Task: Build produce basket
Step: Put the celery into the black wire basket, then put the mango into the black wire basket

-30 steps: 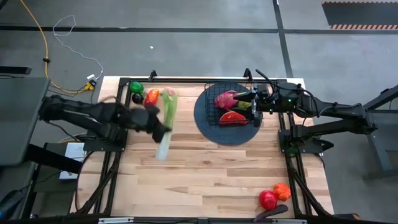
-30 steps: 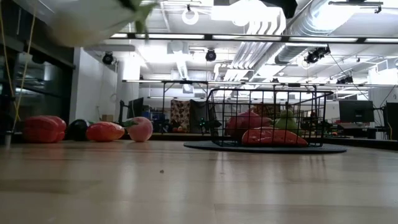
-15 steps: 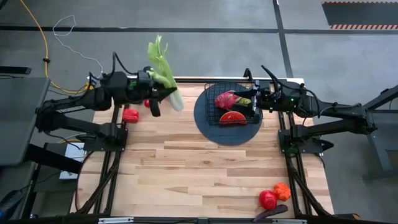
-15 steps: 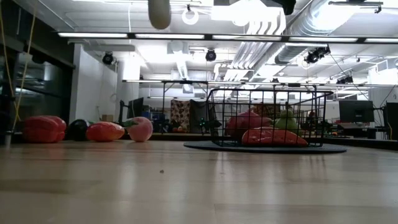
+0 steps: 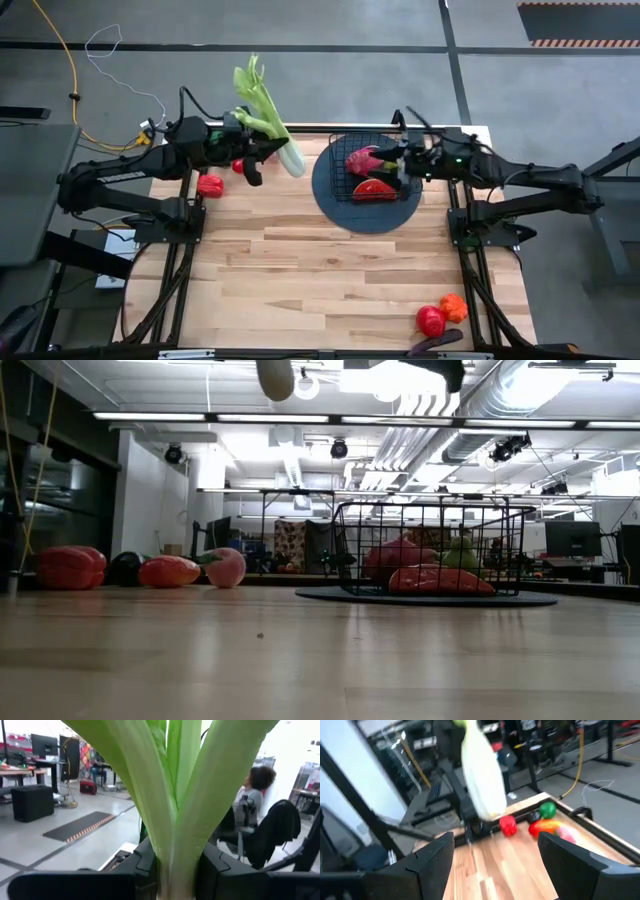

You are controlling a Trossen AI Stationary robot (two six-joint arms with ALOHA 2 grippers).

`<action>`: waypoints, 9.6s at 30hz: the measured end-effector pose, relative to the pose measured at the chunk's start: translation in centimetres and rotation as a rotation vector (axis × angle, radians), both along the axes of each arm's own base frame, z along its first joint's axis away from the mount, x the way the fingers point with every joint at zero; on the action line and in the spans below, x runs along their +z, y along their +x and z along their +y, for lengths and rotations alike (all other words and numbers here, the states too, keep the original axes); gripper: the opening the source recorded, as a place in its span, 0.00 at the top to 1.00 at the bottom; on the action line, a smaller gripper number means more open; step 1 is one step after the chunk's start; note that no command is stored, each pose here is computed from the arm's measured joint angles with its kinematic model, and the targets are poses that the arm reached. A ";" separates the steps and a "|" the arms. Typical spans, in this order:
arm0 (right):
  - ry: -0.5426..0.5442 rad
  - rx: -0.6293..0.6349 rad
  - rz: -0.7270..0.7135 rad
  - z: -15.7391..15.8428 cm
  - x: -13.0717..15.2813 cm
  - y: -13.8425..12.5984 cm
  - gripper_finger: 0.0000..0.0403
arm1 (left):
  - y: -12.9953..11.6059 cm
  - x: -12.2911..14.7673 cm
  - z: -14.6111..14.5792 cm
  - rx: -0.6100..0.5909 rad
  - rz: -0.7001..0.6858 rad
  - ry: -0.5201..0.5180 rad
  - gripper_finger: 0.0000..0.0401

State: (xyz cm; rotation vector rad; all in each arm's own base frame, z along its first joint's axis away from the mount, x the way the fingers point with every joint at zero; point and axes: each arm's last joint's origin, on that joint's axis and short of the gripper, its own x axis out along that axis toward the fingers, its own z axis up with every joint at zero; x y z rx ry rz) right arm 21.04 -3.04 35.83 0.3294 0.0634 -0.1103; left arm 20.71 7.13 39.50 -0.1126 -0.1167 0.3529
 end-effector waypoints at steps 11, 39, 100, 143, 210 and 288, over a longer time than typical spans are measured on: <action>-0.092 0.047 0.007 -0.6 -2.4 5.0 0.31 | 5.6 -2.9 1.6 -0.092 -0.015 -0.048 0.83; -0.042 0.057 0.006 -1.6 -6.2 9.7 0.31 | 10.6 -7.2 3.1 -0.141 -0.013 -0.089 0.83; 0.516 -0.934 0.045 -4.3 -11.8 6.9 0.81 | -0.4 -1.9 2.6 -0.038 0.048 -0.092 0.56; -0.206 0.056 0.702 -6.1 -9.1 2.5 0.79 | -0.4 -1.9 2.7 -0.012 0.054 -0.082 0.56; -0.314 0.260 1.034 -5.7 -10.2 -0.1 0.44 | -0.5 -1.9 2.9 0.071 0.033 -0.124 0.56; -0.458 0.221 0.995 -6.4 -12.4 1.0 0.35 | -0.5 -2.1 2.9 0.071 0.054 -0.133 0.56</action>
